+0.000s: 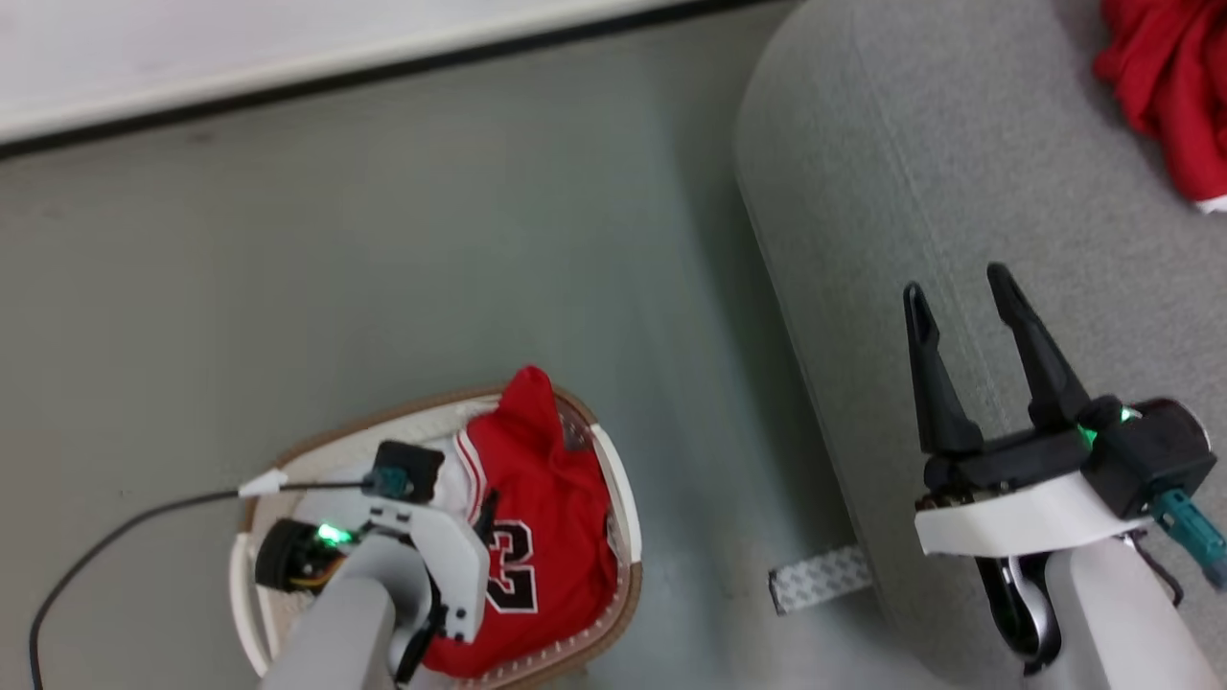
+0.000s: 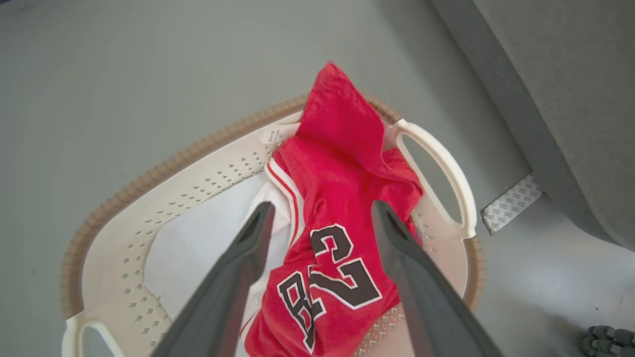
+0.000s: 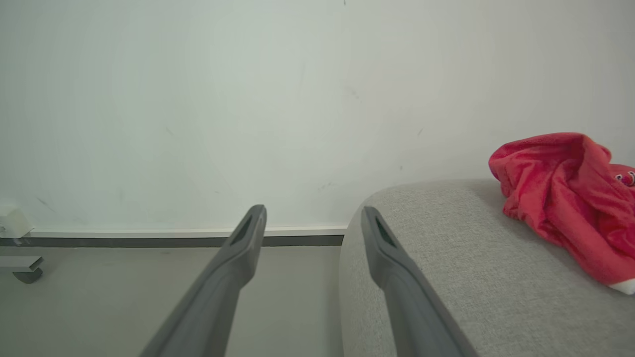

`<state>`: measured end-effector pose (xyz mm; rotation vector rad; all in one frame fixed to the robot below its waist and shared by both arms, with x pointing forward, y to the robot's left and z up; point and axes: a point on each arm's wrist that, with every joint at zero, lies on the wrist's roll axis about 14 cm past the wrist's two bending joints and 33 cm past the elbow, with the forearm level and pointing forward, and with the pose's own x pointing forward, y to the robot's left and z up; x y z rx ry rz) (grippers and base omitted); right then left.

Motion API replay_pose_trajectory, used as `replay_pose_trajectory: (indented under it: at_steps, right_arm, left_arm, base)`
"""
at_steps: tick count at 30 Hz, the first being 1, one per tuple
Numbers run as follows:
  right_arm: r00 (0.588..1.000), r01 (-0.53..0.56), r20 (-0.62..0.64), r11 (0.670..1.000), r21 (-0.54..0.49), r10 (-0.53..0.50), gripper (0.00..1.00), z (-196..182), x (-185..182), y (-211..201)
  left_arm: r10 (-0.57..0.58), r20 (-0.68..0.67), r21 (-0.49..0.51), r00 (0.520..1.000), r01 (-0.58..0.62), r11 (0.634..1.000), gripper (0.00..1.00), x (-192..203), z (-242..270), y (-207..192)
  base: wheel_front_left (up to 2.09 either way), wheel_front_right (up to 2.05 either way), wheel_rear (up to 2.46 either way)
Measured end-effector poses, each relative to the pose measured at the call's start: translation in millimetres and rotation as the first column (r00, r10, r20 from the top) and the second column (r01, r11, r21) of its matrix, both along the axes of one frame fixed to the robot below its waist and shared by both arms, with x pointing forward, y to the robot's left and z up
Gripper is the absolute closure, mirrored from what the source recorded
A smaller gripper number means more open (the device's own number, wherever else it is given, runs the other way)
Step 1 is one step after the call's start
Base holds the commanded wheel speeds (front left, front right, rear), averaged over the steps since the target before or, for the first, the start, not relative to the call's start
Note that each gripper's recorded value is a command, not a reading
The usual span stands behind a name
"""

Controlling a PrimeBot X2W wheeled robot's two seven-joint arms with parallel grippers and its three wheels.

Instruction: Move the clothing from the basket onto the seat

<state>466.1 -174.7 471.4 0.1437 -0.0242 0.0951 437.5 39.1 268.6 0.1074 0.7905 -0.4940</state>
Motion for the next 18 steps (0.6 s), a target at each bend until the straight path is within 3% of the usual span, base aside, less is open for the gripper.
replay_pose_trajectory:
  at_steps: [18]
  right_arm:
    - [0.994, -0.112, 0.002, 0.990, -0.088, 0.112, 0.00, -62, 86, 21]
  left_arm:
    - [-0.087, -0.304, 0.076, 0.949, 0.115, 0.990, 0.00, 11, -150, -17]
  base:
    - [0.00, 0.00, 0.00]
